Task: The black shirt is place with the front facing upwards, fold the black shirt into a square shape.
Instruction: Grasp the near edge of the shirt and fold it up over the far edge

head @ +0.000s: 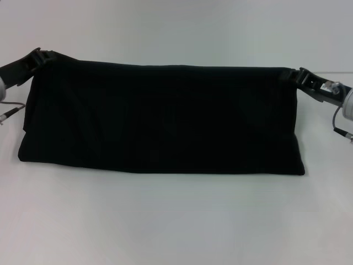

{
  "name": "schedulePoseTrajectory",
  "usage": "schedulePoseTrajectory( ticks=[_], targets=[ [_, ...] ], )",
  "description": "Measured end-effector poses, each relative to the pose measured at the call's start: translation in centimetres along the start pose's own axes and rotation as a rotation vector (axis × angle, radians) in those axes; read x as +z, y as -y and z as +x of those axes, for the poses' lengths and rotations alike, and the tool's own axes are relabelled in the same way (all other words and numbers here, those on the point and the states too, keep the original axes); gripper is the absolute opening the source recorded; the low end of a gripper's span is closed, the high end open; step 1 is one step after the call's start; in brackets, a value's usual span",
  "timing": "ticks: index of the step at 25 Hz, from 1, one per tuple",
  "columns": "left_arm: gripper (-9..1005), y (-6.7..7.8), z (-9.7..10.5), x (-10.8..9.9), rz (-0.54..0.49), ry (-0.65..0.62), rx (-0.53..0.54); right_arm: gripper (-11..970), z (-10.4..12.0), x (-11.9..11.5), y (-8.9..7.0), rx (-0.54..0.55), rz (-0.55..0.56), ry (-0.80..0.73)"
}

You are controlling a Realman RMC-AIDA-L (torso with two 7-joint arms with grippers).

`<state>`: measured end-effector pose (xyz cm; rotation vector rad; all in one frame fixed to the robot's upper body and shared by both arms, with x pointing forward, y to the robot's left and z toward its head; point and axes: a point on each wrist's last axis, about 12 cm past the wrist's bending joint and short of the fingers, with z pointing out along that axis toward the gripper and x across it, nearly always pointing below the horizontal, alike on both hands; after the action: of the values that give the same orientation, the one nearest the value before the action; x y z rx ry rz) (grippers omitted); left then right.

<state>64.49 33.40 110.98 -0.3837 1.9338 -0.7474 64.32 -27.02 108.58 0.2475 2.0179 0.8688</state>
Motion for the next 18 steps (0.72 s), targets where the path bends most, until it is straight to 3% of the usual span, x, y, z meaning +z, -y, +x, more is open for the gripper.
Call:
schedulePoseTrajectory(
  ticks=[12,18],
  targets=[
    [50,1.2,2.6,2.5,-0.099,0.067,0.076,115,1.3,1.4,0.5,-0.086,0.120,0.050],
    [51,2.1,3.4,2.9,-0.074,0.120,0.125,120,1.3,1.8,0.3,-0.130,0.126,0.087]
  ],
)
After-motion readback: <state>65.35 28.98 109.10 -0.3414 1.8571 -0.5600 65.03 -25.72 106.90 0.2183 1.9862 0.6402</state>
